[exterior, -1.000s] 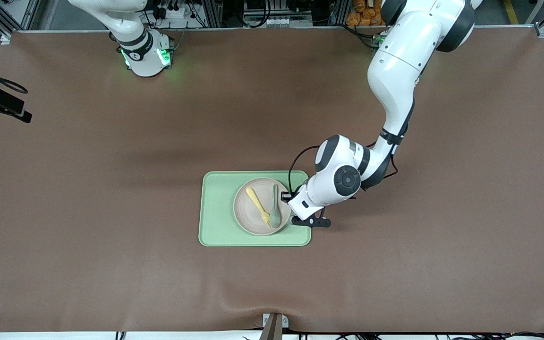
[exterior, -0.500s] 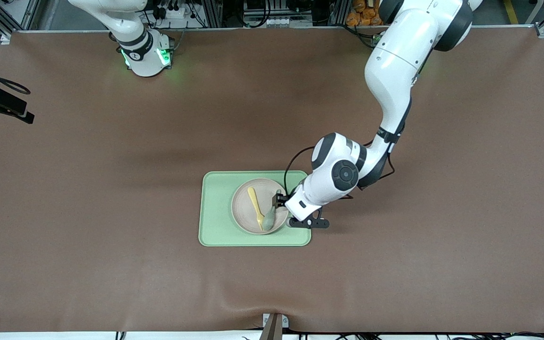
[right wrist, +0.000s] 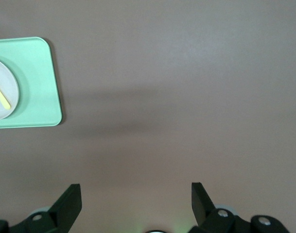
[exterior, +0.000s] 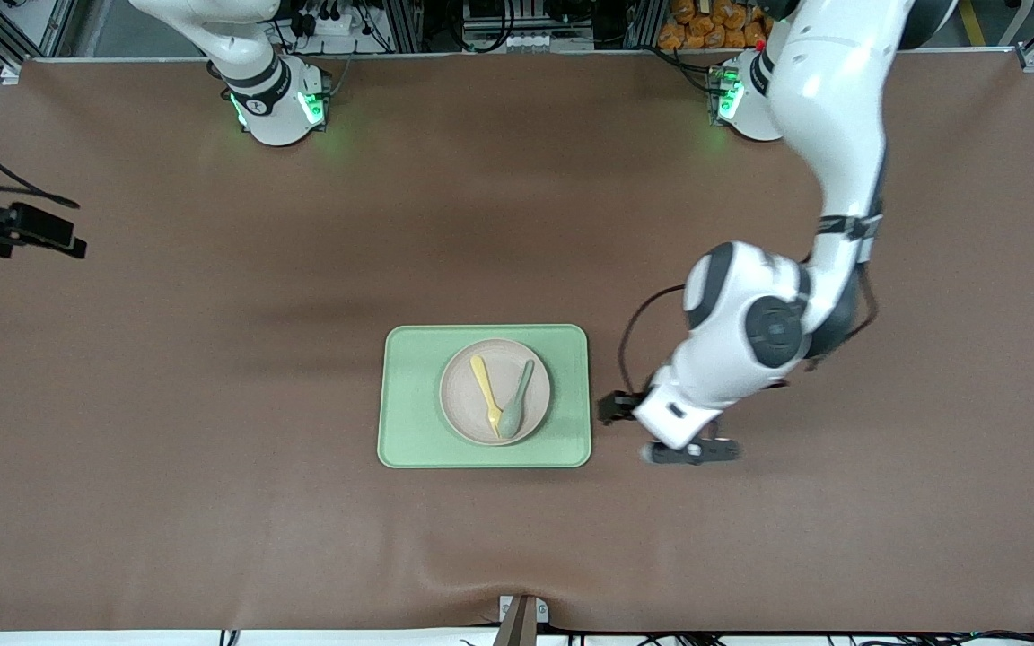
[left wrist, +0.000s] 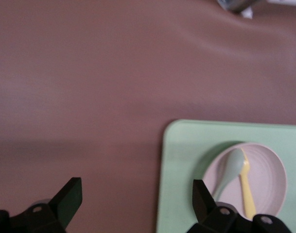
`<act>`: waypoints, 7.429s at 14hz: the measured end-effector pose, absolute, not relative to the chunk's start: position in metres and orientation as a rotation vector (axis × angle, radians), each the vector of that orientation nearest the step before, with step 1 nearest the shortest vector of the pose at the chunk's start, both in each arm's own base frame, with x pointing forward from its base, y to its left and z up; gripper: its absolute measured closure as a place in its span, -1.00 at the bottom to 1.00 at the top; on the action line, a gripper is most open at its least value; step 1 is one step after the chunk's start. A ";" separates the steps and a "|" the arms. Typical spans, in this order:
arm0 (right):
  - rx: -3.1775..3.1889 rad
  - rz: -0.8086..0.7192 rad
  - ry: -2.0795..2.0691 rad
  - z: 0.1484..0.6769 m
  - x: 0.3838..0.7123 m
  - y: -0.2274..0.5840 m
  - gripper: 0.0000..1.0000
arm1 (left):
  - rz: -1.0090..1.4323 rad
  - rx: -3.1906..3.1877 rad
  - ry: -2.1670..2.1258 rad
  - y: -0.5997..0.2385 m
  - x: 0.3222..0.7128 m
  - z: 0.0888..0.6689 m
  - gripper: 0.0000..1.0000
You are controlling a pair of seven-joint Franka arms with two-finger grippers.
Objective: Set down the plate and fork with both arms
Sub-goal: 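Release the plate and withdraw the left gripper while the right gripper reaches out, then move the right gripper over the yellow fork on the plate, then lower the right gripper and grasp the yellow fork handle, then lift the fork and set it on the tray beside the plate, then open the right gripper and draw it back from the tray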
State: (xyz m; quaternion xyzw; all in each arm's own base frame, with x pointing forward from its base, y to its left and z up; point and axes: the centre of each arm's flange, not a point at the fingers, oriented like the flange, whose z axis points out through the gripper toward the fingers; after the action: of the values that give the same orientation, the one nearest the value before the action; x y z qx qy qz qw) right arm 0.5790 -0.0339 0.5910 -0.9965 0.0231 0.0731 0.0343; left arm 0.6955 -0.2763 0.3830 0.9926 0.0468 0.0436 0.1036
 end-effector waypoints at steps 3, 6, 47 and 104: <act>-3.053 0.294 0.049 0.559 0.594 -0.029 -1.00 | 0.146 3.005 0.243 -0.182 0.699 0.462 -1.00; -3.057 0.243 0.002 0.537 0.614 -0.010 -1.00 | 0.089 3.036 0.313 -0.109 0.678 0.526 -1.00; -2.977 -0.149 -0.609 0.212 0.607 0.428 -0.26 | -0.192 3.121 -0.282 -0.044 0.528 0.638 -1.00; -3.114 -0.104 0.086 0.356 0.694 0.234 -1.00 | -0.163 3.126 -0.253 -0.047 0.530 0.639 -1.00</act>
State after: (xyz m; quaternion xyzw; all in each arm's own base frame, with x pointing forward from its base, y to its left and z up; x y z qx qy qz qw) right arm 0.6936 0.2343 0.3557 -0.9990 0.0275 -0.0333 0.0126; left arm 0.5304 -0.0465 0.6394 0.9954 -0.0805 -0.0518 0.0004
